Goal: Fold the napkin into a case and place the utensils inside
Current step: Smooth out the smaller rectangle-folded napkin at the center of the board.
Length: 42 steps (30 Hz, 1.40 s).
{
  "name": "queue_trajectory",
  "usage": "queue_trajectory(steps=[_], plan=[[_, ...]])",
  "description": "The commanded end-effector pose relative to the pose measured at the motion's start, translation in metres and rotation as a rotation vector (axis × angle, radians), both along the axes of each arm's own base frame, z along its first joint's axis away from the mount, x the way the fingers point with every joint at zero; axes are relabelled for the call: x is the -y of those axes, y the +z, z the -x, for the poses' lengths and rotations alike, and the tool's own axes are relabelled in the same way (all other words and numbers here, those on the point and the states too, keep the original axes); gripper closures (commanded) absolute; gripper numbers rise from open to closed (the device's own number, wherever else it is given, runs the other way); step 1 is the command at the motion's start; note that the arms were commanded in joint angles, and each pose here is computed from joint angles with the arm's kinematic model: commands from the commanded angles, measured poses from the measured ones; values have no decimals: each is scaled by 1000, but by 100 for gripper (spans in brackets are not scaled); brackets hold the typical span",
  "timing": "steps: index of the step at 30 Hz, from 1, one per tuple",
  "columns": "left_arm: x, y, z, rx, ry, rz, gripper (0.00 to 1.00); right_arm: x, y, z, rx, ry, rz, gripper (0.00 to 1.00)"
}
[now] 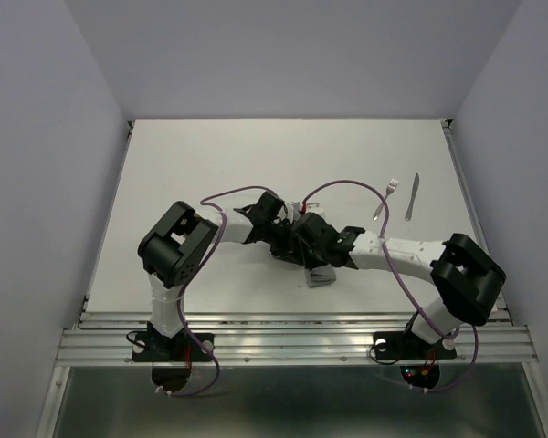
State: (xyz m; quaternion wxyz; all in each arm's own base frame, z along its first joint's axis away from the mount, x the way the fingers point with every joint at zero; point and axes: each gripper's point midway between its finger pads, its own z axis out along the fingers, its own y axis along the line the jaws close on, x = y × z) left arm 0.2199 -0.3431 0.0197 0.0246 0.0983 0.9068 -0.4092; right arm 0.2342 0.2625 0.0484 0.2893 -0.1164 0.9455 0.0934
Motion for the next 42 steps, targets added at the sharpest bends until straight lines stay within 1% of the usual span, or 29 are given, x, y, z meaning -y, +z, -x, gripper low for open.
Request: queue_trajectory(steps=[1, 4, 14, 16, 19, 20, 21, 23, 27, 29, 30, 31, 33, 36, 42], plan=[[-13, -6, 14, -11, -3, -67, 100, -12, -5, 0, 3, -4, -43, 99], [-13, 1, 13, 1, 1, -61, 100, -10, -12, 0, -1, -7, -35, 99], [-43, -4, 27, -30, 22, -153, 100, -8, -20, 3, -12, -4, -24, 98], [-48, 2, 24, -17, 32, -154, 100, -7, -19, 5, -16, 3, -23, 95], [-58, 12, 11, 15, 63, -162, 100, -5, -7, 10, -17, 22, -40, 79], [-61, 15, 7, 24, 71, -165, 100, -4, -3, 12, -16, 29, -43, 65], [-67, 21, -4, 45, 91, -167, 100, -4, 2, 13, -12, 38, -49, 61], [-73, 27, -15, 66, 112, -169, 100, 0, 10, 14, -7, 36, -45, 58], [-94, 37, -42, 107, 172, -192, 100, 2, 33, 9, 40, 23, -57, 58], [-100, 43, -52, 131, 190, -192, 100, 2, 40, 1, 70, -1, -52, 60], [-103, 44, -56, 136, 202, -193, 100, 2, 40, -2, 76, -12, -46, 62], [-107, 47, -62, 147, 219, -187, 100, 0, 39, -10, 89, -33, -29, 68], [-110, 48, -66, 152, 233, -187, 100, -2, 38, -16, 94, -55, -10, 75], [-109, 51, -70, 156, 243, -173, 100, -6, 34, -26, 104, -93, 9, 83], [-107, 45, -67, 142, 239, -162, 100, -10, 26, -34, 108, -110, 38, 88]])
